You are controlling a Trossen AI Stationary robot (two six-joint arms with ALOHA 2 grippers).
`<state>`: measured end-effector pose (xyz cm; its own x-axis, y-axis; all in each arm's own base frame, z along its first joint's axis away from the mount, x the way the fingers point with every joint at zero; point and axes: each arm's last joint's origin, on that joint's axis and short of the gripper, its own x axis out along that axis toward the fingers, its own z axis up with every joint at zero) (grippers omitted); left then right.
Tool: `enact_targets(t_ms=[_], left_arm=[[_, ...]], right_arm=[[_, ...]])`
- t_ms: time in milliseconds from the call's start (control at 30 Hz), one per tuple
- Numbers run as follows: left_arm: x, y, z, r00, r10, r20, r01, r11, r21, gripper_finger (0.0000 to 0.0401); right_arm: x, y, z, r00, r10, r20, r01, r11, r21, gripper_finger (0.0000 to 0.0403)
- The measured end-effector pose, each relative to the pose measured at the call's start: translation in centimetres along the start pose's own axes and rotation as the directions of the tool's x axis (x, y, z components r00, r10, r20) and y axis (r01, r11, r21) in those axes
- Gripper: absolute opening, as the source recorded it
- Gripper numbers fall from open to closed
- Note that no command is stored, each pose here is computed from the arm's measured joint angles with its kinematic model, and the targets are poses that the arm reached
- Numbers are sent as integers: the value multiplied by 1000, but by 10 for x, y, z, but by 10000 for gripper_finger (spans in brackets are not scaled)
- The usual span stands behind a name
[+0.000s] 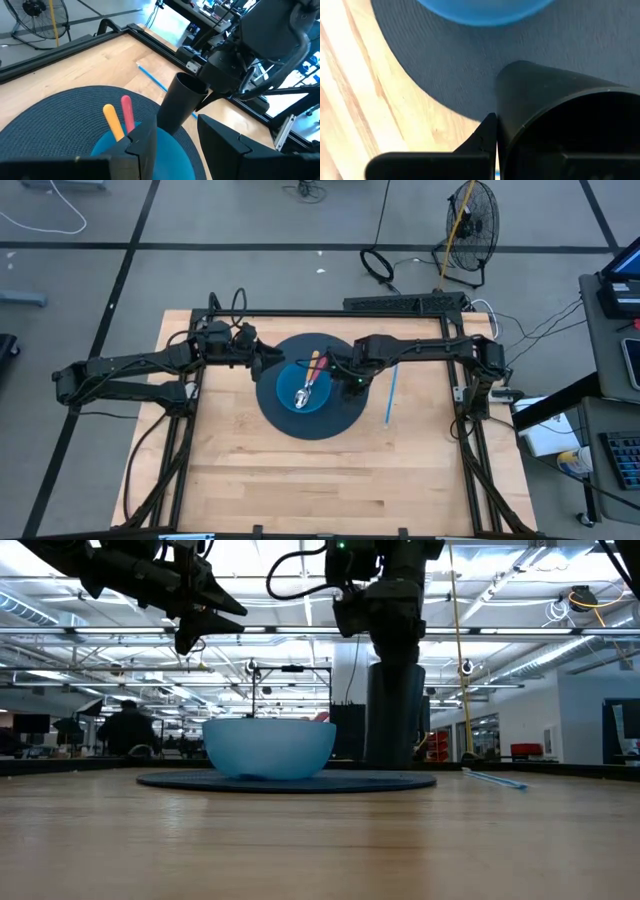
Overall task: Pick & Place Utensil
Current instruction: Put the black cup on the blue mat to the right of the blue bowl
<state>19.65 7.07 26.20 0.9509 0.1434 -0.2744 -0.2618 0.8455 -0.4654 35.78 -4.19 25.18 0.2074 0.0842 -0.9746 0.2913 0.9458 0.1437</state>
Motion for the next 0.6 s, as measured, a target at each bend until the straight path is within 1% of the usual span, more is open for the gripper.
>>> enact_targets(t_ms=[100, 167, 367, 467, 600], left_arm=[[0, 0, 0, 1000, 8, 4, -8, 1000, 3, 147], [0, 0, 0, 1000, 14, 7, -14, 1000, 3, 147], [0, 0, 0, 1000, 16, 8, -16, 1000, 7, 147], [0, 0, 0, 1000, 16, 9, -16, 1000, 3, 147], [0, 0, 0, 1000, 15, 8, -15, 1000, -3, 147]], right_arm=[[-6, -2, -4, 998, -14, -54, 14, 1000, 11, 4], [-14, -3, -3, 997, -20, -69, 21, 1000, 7, 4], [-25, -1, 2, 999, -36, -23, 36, 999, -7, 4], [-20, 0, 3, 999, -38, -33, 38, 999, -11, 4], [-4, -1, 4, 992, -52, -111, 52, 999, -6, 4]])
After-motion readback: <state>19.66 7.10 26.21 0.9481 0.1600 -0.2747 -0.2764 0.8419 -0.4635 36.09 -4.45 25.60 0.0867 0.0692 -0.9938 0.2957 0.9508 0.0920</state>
